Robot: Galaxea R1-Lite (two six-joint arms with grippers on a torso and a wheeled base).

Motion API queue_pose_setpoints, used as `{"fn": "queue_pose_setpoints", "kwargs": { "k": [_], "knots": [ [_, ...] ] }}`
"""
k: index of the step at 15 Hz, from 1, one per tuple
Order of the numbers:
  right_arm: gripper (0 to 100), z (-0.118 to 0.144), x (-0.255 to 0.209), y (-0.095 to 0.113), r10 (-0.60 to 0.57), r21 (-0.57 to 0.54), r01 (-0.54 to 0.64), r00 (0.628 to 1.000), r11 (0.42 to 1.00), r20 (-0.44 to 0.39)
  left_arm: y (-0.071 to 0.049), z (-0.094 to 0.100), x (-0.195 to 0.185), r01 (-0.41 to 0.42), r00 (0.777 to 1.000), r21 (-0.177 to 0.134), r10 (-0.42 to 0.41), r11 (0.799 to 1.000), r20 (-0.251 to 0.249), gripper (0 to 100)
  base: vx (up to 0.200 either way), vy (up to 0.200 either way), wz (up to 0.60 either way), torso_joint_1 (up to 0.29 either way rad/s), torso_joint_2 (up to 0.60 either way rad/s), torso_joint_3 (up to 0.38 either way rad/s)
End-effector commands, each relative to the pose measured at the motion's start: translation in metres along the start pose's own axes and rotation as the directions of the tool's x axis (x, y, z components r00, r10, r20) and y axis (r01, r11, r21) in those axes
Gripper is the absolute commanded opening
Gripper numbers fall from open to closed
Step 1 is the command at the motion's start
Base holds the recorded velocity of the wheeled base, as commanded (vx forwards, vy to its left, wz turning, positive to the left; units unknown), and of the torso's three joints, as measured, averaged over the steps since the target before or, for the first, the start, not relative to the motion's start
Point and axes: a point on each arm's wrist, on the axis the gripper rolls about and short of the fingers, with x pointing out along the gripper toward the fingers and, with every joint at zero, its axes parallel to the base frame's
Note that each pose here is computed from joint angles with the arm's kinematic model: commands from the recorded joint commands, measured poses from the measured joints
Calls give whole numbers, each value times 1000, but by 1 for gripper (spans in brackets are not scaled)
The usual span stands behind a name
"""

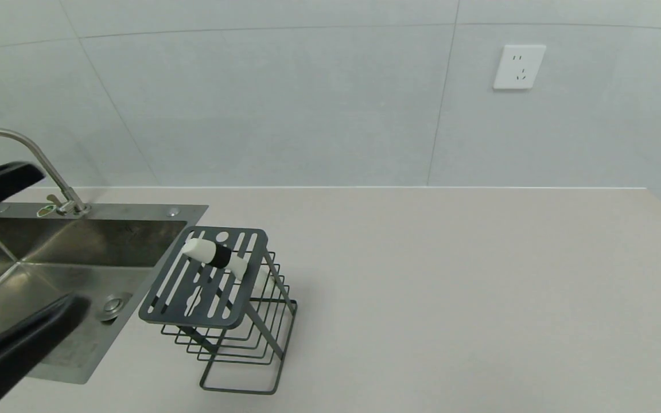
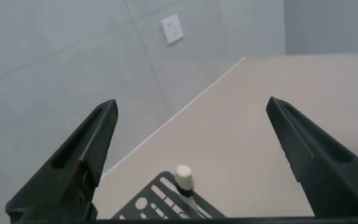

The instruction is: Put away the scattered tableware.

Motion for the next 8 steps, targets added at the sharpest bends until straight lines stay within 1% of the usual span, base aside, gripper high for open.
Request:
{"fn": "queue_pose_setpoints", "kwargs": {
  "k": [1, 2, 3, 4, 5, 6, 7, 8],
  "knots": [
    [0, 0, 0, 0, 0, -1, 0, 1000, 1000, -1, -80, 33, -107, -74, 996, -53, 77, 996, 55, 100, 0, 0, 0, 0, 0, 0],
    [0, 0, 0, 0, 0, -1, 0, 1000, 1000, -1, -93, 22, -120, -93, 996, -89, 93, 992, -4, 100, 0, 0, 0, 0, 0, 0],
    [0, 0, 0, 0, 0, -1, 0, 1000, 1000, -1, -99, 9, -125, -121, 991, -117, 113, 986, -73, 100, 0, 0, 0, 0, 0, 0],
    [0, 0, 0, 0, 0, -1, 0, 1000, 1000, -1, -97, 3, -124, -163, 984, -120, 152, 979, -94, 100, 0, 0, 0, 0, 0, 0],
    [0, 0, 0, 0, -2, 0, 2, 1000, 1000, -1, -96, -7, -122, -215, 973, -138, 200, 967, -119, 100, 0, 0, 0, 0, 0, 0],
    [0, 0, 0, 0, -2, 0, 2, 1000, 1000, -1, -95, -25, -121, -269, 953, -161, 239, 950, -186, 100, 0, 0, 0, 0, 0, 0],
    [0, 0, 0, 0, 0, 3, 0, 1000, 1000, -1, -96, -46, -120, -313, 930, -174, 264, 934, -254, 100, 0, 0, 0, 0, 0, 0],
    [0, 0, 0, 0, -2, 11, 2, 1000, 1000, -1, -97, -66, -121, -382, 892, -174, 313, 908, -325, 100, 0, 0, 0, 0, 0, 0]
  ]
}}
